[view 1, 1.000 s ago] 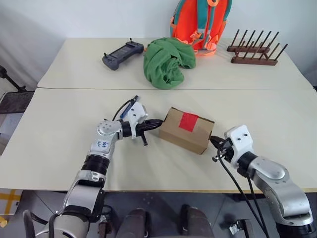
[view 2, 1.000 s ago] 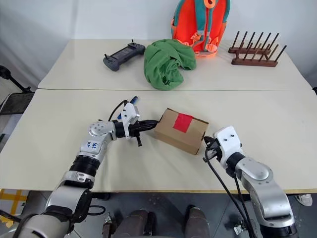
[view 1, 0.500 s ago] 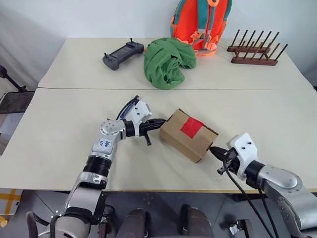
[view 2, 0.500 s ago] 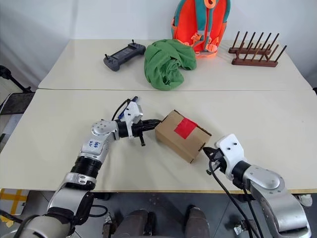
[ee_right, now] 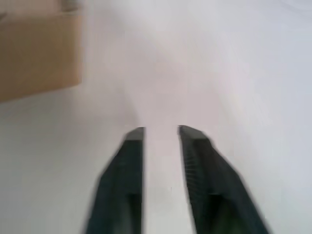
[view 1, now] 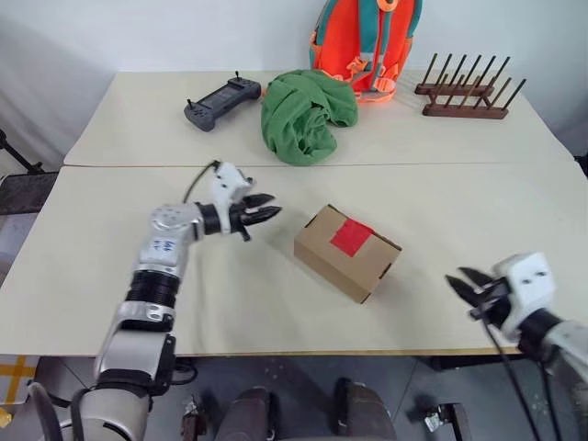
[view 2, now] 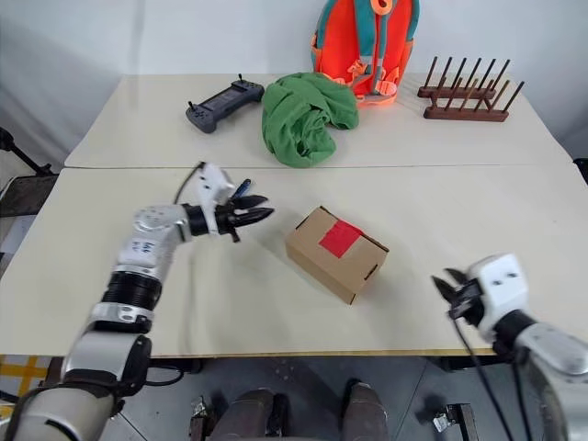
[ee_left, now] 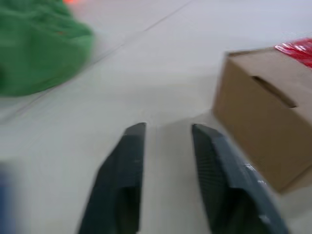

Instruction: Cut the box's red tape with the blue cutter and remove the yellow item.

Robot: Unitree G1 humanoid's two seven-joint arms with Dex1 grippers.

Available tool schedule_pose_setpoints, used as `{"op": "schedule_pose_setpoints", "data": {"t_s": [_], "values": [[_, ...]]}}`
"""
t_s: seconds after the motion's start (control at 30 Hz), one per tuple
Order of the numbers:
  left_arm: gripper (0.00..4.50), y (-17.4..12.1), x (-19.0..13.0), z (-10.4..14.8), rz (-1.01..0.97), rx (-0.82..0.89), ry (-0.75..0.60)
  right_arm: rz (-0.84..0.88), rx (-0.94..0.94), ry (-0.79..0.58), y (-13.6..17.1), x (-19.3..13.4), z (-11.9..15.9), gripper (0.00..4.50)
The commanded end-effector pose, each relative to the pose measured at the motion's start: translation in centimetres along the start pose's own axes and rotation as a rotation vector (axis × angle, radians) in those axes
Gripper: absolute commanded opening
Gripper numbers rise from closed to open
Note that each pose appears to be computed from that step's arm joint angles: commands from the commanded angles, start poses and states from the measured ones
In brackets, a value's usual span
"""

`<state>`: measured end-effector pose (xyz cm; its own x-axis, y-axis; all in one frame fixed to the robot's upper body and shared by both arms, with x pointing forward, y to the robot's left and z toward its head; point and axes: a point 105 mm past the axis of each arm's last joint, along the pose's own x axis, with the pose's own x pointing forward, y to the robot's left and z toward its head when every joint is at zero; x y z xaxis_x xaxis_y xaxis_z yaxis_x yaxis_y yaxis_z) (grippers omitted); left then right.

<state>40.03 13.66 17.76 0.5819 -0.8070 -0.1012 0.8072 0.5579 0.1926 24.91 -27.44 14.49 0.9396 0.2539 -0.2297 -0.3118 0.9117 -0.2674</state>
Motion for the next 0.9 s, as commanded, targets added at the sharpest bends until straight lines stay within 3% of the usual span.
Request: {"op": "schedule_pose_setpoints", "data": {"t_s": [0.03, 0.2, 0.23, 0.67, 0.9], "values": [[2.74, 1.5, -4.0, 3.1, 0.041, 0.022, -0.044, 0.044, -0.017, -0.066, -1.3, -0.5, 1.5, 2.64], [4.31, 1.6, -8.6, 3.0, 0.107, -0.032, -0.02, 0.039, -0.005, -0.104, -2.4, 0.5, 1.8, 4.36], [4.49, 1.3, -9.4, 2.9, 0.114, -0.059, -0.017, 0.034, -0.002, -0.114, -2.5, 0.7, 1.9, 4.5], [4.49, -1.8, -22.2, -2.2, 0.375, -0.28, 0.169, 0.038, 0.002, -0.14, -3.6, 3.3, 2.3, 4.5], [4.49, -2.3, -24.5, -3.3, 0.43, -0.314, 0.198, 0.05, -0.007, -0.157, -3.9, 4.6, 2.9, 4.5]]}}
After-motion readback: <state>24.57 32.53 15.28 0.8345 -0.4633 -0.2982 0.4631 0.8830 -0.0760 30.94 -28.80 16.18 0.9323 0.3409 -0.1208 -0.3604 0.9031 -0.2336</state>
